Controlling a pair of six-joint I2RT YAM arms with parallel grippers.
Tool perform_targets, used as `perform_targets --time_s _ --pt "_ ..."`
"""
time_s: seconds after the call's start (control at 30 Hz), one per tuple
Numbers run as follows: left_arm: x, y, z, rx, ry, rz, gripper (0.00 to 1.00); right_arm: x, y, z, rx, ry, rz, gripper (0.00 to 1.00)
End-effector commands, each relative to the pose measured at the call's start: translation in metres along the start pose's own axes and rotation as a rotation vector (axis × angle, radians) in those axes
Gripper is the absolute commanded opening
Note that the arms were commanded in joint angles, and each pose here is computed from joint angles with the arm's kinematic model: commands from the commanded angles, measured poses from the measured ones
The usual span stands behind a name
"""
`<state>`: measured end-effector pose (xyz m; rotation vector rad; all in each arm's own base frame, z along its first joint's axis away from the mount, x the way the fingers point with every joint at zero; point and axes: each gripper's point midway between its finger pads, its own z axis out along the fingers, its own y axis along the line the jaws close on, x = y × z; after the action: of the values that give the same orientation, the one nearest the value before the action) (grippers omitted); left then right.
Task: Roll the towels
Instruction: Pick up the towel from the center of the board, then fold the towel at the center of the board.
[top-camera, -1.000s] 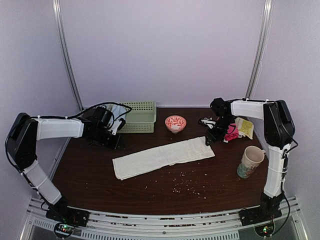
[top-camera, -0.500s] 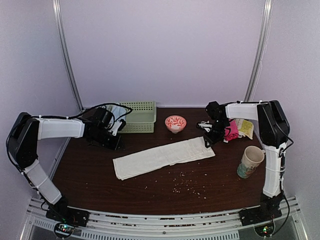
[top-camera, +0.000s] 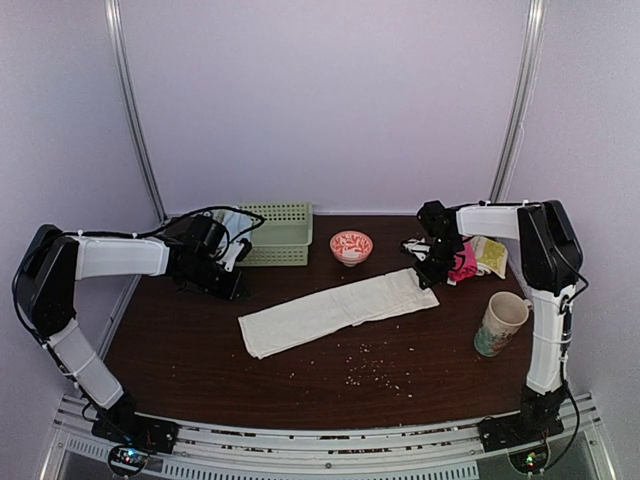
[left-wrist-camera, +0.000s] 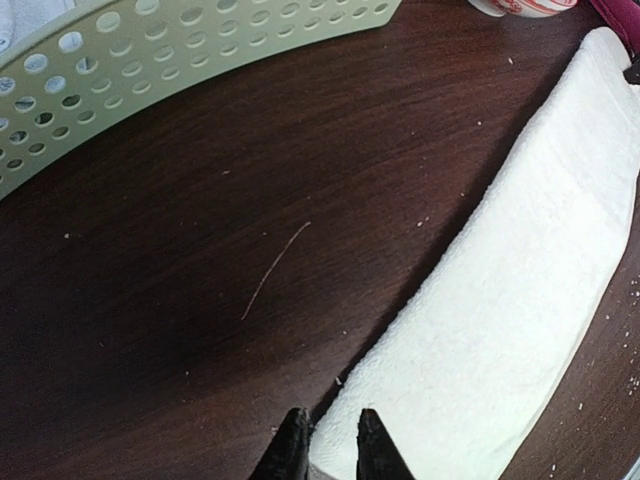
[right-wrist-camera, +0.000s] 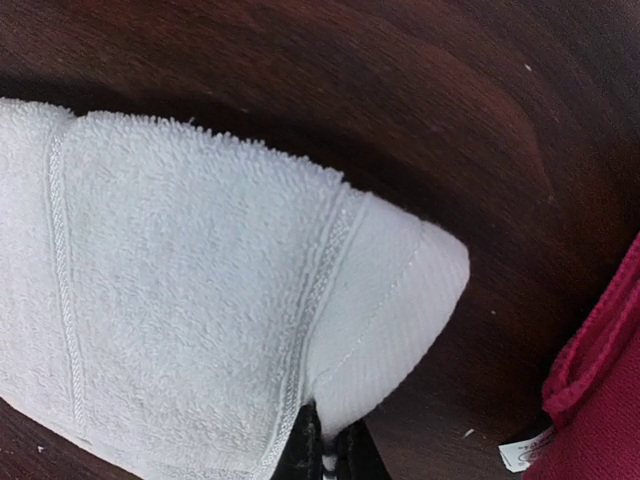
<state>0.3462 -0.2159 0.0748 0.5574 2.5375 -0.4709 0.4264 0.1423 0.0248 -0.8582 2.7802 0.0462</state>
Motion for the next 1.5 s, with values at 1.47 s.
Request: perform_targets --time_s 1.47 --pt "0.08 -0.028 0.023 0.125 0.138 -0.153 0.1 -0.075 0.266 -0.122 -0.898 -0.113 -0.164 0.0"
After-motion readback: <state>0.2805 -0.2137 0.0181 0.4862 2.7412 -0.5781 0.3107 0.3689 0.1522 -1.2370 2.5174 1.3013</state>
